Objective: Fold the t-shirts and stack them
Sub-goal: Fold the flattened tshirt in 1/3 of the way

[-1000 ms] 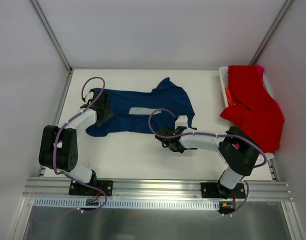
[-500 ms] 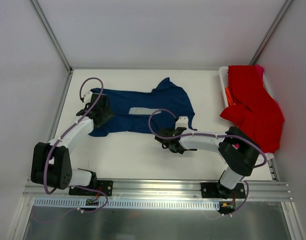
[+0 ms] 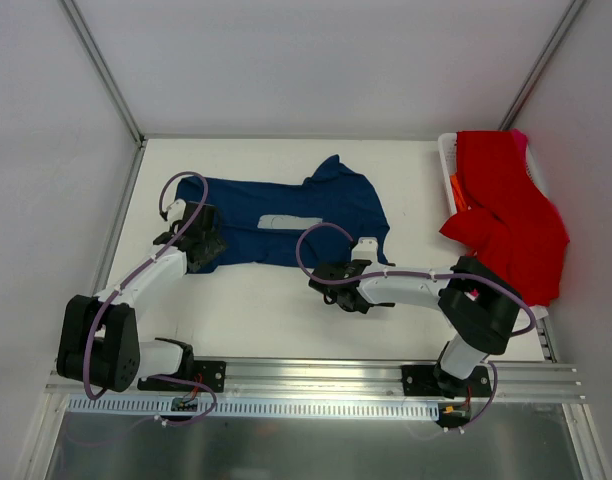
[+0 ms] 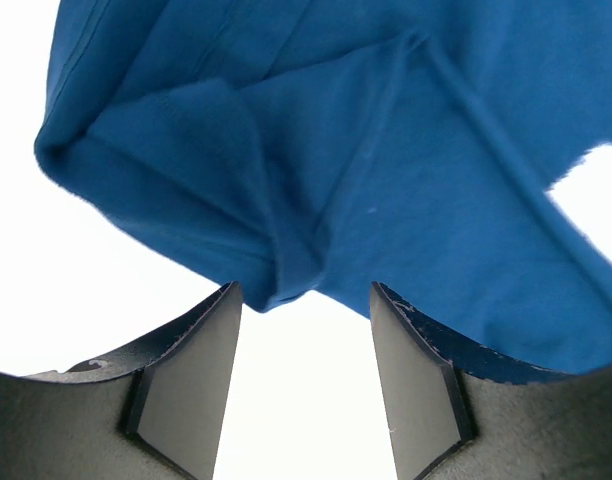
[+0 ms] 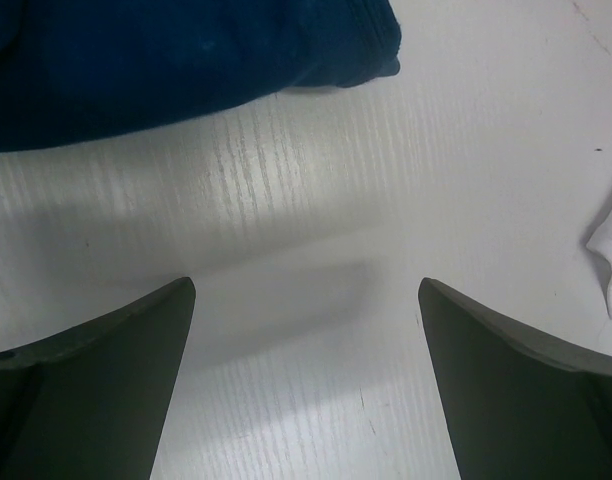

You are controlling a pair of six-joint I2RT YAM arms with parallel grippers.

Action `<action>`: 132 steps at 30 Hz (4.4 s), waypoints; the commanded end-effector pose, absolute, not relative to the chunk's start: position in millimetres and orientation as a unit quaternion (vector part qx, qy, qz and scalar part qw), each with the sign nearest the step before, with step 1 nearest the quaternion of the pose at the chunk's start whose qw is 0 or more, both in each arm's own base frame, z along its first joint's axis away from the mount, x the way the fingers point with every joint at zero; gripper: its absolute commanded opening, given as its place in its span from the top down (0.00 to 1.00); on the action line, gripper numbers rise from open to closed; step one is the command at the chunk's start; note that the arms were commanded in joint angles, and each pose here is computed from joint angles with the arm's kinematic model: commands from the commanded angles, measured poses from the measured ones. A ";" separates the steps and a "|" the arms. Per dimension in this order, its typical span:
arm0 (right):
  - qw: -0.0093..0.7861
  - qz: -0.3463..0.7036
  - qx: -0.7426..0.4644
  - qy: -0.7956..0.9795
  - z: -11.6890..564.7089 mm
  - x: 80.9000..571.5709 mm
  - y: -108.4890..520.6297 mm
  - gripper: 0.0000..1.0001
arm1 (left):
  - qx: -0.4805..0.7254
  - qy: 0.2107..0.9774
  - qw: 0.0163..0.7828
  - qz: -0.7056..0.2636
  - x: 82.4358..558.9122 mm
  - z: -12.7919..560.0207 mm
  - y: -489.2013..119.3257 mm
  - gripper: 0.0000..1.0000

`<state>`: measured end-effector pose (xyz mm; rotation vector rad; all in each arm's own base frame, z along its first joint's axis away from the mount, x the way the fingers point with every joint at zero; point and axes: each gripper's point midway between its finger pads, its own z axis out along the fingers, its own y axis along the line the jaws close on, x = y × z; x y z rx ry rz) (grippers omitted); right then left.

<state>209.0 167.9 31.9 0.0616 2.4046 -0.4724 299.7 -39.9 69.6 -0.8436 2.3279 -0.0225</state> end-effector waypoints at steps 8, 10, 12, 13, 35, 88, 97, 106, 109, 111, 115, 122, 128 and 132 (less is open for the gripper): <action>0.352 -0.187 0.036 0.916 42.3 198.5 155.1 0.01 | -0.337 0.881 0.329 0.049 299.6 58.8 -22.2 0.46; 0.352 -0.188 0.038 0.916 41.8 197.6 152.3 0.01 | -0.336 0.880 0.331 0.053 302.7 59.9 -21.2 0.46; 0.353 -0.186 0.041 0.916 42.4 197.0 151.3 0.01 | -0.337 0.880 0.330 0.055 305.5 59.0 -21.1 0.46; 0.354 -0.189 0.040 0.915 42.2 196.8 149.9 0.00 | -0.338 0.881 0.327 0.058 305.7 56.4 -21.2 0.46; 0.348 -0.203 0.032 0.915 34.1 197.1 150.3 0.01 | -0.341 0.876 0.333 0.079 308.6 52.6 -11.5 1.00; 0.346 -0.187 -0.012 0.919 11.8 219.7 194.7 0.01 | -0.390 0.840 0.354 0.129 402.7 101.5 60.9 0.94; 0.336 -0.182 -0.027 0.924 8.3 222.7 206.7 0.00 | -0.429 0.841 0.314 0.096 409.8 80.0 83.3 0.78; 0.335 -0.185 -0.049 0.923 9.9 229.1 215.9 0.00 | -0.443 0.844 0.297 0.056 438.9 67.3 95.0 0.58; 0.334 -0.186 -0.053 0.922 9.9 231.2 219.4 0.01 | -0.444 0.847 0.291 0.030 451.7 63.9 95.5 0.43; 0.336 -0.186 -0.053 0.922 12.2 232.9 221.7 0.00 | -0.442 0.848 0.291 0.016 457.1 66.0 94.2 0.38; 0.345 -0.190 -0.054 0.917 28.9 236.3 220.6 0.01 | -0.451 0.832 0.322 0.003 453.1 97.1 94.2 0.33; 0.393 -0.192 -0.046 0.898 95.3 245.6 211.6 0.01 | -0.434 0.808 0.394 -0.054 448.5 172.1 79.9 0.28; 0.426 -0.170 -0.036 0.888 153.5 248.4 203.8 0.01 | -0.451 0.789 0.412 -0.063 444.8 190.4 79.6 0.27; 0.457 -0.168 -0.025 0.873 201.5 250.7 190.0 0.00 | -0.490 0.770 0.406 -0.057 446.4 183.3 93.5 0.26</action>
